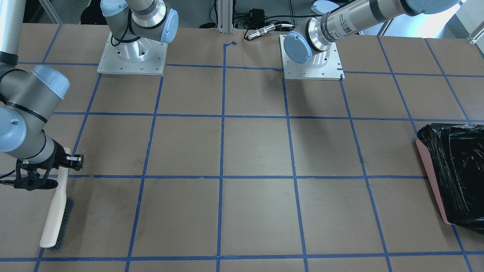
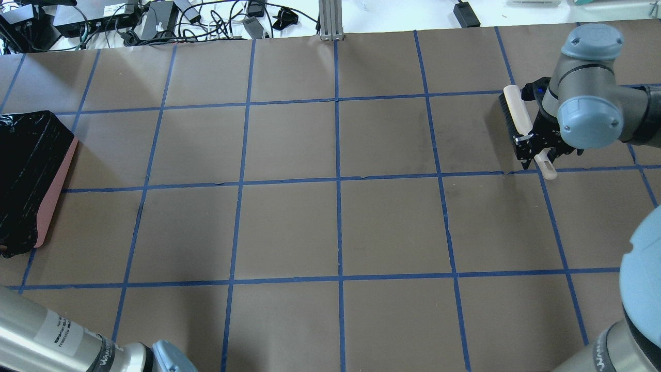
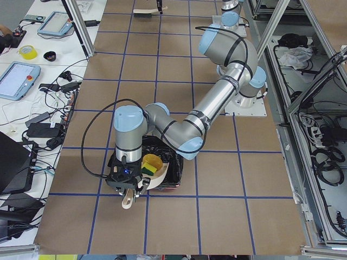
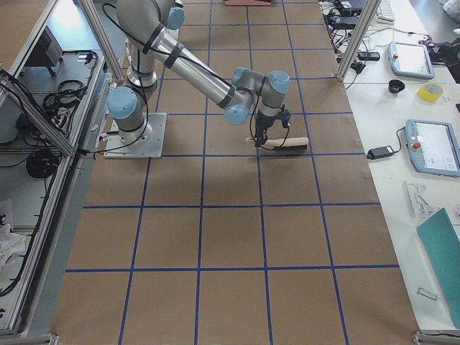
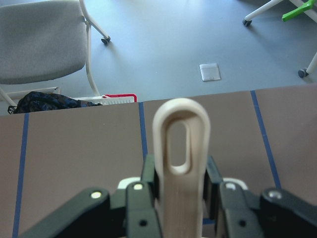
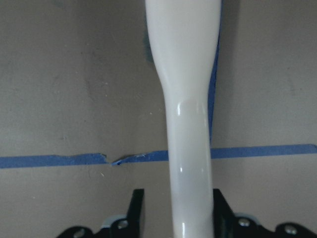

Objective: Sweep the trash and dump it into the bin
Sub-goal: 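Tilt the dustpan over the bin with the left gripper to dump the trash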

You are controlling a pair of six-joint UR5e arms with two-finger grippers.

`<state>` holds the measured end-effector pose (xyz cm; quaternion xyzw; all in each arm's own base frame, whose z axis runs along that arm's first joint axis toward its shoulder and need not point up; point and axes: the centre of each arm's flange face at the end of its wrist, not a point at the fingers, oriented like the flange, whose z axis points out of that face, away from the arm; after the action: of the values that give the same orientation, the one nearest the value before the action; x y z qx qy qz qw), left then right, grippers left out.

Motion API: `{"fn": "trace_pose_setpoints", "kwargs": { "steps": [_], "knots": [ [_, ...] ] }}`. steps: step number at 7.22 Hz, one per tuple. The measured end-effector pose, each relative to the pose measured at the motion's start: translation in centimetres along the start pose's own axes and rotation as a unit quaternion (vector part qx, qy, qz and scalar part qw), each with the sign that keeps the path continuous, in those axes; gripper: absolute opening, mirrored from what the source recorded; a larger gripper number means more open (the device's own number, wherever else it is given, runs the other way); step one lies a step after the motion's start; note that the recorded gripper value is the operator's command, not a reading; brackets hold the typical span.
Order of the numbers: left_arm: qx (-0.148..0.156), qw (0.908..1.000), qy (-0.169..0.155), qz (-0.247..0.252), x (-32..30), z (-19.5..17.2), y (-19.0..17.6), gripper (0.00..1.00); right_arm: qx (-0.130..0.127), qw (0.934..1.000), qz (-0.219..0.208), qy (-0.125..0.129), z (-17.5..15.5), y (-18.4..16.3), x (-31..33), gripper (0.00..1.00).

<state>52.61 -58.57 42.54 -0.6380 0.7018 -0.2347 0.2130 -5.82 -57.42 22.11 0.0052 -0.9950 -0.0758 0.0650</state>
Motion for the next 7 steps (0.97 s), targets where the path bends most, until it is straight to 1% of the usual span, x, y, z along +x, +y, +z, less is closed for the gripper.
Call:
{"fn": "trace_pose_setpoints", "kwargs": {
  "steps": [1, 2, 3, 4, 5, 6, 7],
  "knots": [
    [0.022, 0.9997, -0.007, -0.002, 0.9, -1.1, 1.7, 0.0, 0.001, 1.0, 0.0, 0.0, -0.1, 0.0, 0.0, 0.78],
    [0.045, 0.9989, -0.013, -0.002, 1.3, -2.2, 2.6, 0.0, 0.003, 1.0, 0.001, 0.001, -0.3, 0.1, 0.0, 0.91],
    [0.068, 0.9974, -0.021, 0.001, 1.8, -3.4, 3.3, 0.0, 0.008, 1.0, 0.002, 0.002, -1.0, 0.2, 0.1, 0.99],
    [0.09, 0.9957, -0.023, 0.003, 2.4, -4.6, 3.9, 0.0, 0.017, 0.9998, 0.003, 0.005, -2.0, 0.4, 0.2, 1.0],
    [0.102, 0.9945, -0.021, 0.004, 2.8, -5.4, 4.1, 0.0, 0.028, 0.9996, 0.005, 0.01, -3.3, 0.7, 0.3, 1.0],
    [0.103, 0.9944, -0.018, 0.011, 3.0, -6.1, 4.1, 0.0, 0.042, 0.999, 0.008, 0.016, -5.0, 1.2, 0.4, 1.0],
    [0.091, 0.9954, -0.014, 0.024, 3.3, -6.8, 3.7, 0.0, 0.057, 0.9981, 0.01, 0.019, -6.8, 1.9, 0.4, 1.0]
  ]
}}
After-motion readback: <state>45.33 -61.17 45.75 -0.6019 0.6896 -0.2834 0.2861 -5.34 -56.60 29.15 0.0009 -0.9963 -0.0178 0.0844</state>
